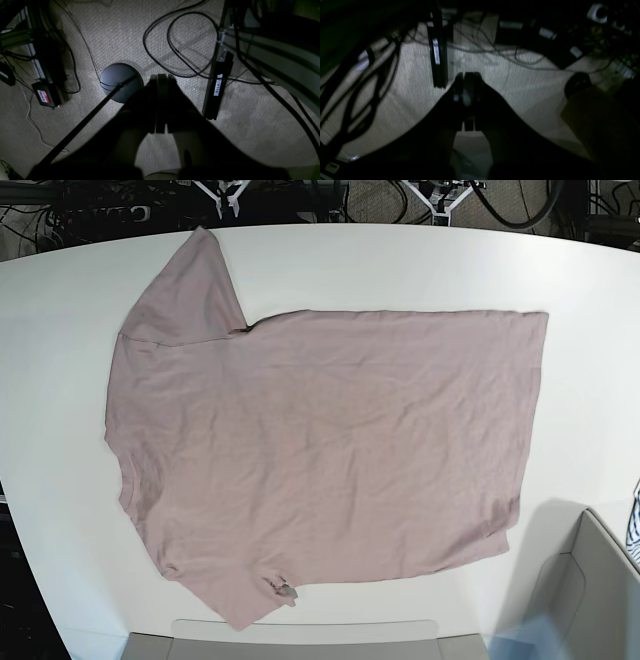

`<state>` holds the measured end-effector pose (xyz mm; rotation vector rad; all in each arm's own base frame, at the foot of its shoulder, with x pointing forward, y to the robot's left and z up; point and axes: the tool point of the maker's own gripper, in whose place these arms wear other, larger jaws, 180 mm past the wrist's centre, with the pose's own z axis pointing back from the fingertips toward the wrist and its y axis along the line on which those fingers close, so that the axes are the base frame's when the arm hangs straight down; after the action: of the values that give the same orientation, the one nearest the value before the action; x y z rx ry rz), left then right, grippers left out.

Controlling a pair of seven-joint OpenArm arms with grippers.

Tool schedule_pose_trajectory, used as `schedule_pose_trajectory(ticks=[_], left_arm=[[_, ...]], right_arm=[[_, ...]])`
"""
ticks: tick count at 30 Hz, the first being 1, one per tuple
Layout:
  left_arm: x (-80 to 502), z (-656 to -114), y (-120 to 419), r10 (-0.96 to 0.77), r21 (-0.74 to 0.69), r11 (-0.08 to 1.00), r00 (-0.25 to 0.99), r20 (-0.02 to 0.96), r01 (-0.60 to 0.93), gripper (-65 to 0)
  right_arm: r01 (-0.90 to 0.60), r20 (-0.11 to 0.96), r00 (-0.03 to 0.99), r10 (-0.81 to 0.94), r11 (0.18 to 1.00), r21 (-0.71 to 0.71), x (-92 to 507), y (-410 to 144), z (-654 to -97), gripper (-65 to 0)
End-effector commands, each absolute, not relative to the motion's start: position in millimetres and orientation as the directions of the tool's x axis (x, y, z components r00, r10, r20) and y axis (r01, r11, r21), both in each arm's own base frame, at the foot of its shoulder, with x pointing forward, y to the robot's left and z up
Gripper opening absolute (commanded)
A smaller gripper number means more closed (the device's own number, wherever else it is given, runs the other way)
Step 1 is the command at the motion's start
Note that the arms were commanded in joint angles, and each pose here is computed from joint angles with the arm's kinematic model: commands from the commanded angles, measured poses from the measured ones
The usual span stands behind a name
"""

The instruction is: Fold the T-shirt properly

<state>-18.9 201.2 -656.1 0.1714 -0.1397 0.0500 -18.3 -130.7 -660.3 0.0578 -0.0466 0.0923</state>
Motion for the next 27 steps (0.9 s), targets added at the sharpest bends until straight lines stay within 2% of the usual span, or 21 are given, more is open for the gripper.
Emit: schedule_pose_trajectory(ticks=[1,9,19,27], left_arm=[[-18,-655,204,0.036,0.173,0.983,0.987,0.158,-0.063,-64.9],[-27,-652,192,0.040,0.157,0.986,0.987,0.153,-0.064,-64.9],[-17,-651,195,0.034,0.158,0.985,0.982,0.185,-0.064,-64.8],[-48,-638,200,0.018,0.170,0.984,0.982,0.187,-0.050,-64.9]], right_arm=[[-0.099,0.051,0.994,0.096,0.994,0.053,-20,-133,-660,-64.8],[-0.103,0.072,0.993,0.097,0.991,0.082,-16,-127,-659,-64.9],[-0.113,0.066,0.993,0.094,0.915,0.388,-28,-76,-645,-64.9],[-0.189,0.154,0.978,0.142,0.919,0.346,-37,-111,-627,-64.9]])
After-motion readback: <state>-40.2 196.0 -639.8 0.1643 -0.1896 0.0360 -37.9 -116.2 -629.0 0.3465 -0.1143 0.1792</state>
